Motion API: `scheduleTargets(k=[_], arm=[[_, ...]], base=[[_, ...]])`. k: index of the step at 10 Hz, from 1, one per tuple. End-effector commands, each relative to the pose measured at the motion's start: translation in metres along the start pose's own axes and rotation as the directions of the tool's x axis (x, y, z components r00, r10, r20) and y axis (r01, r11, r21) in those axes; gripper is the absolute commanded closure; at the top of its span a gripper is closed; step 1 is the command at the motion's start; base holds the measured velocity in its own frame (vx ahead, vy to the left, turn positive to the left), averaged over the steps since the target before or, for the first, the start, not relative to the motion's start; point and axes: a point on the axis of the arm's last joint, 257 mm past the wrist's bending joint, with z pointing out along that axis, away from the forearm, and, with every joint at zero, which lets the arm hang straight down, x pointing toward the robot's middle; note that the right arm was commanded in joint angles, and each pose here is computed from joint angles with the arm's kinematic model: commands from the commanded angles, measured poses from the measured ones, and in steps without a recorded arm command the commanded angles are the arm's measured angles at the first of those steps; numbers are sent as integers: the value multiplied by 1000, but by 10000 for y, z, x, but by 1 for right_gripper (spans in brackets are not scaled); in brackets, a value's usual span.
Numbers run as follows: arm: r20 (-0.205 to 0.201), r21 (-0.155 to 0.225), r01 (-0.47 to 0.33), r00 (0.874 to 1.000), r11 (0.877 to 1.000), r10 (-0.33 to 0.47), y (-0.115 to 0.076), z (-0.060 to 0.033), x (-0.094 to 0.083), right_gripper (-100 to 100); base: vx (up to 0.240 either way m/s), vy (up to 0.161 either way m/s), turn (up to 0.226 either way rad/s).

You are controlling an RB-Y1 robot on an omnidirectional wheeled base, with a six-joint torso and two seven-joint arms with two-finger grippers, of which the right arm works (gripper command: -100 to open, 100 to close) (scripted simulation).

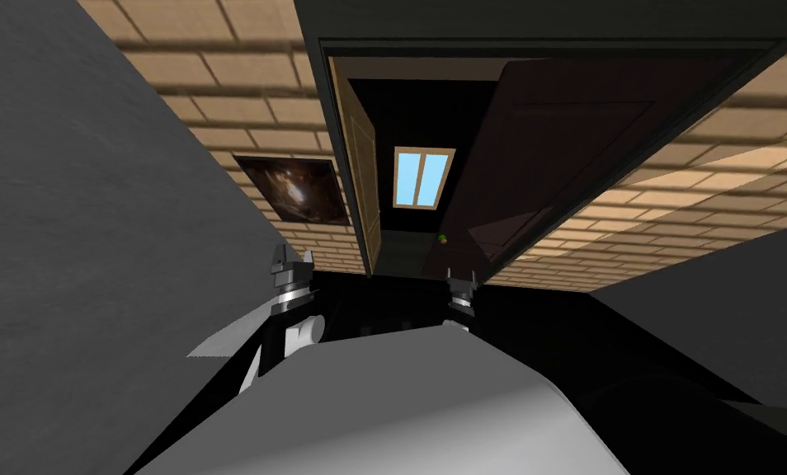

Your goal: Push the door open

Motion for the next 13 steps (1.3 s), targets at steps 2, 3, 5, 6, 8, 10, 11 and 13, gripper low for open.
scheduleTargets(k=[2, 3, 5, 6, 8, 10, 11, 13], arm=[[50, -26, -48, 998, 999, 49, 111, -115, -243, -100], [82, -45, -76, 993, 996, 79, 165, -183, -397, -100], [129, -78, -113, 984, 991, 122, 254, -295, -624, -100], [143, -90, -125, 980, 988, 137, 286, -336, -699, -100], [186, -131, -155, 966, 979, 178, 387, -465, -919, -100], [212, -160, -173, 956, 972, 205, 460, -558, -1063, -100], [236, -191, -187, 944, 964, 230, 535, -655, -1200, -100], [268, -239, -204, 926, 949, 267, 654, -809, -1397, -100]], base=[[7, -116, 204], [8, -110, 333], [3, -125, 329], [-9, -119, 262], [-15, -106, 261], [-9, -121, 269], [-13, -96, 385], [-29, -128, 294]])
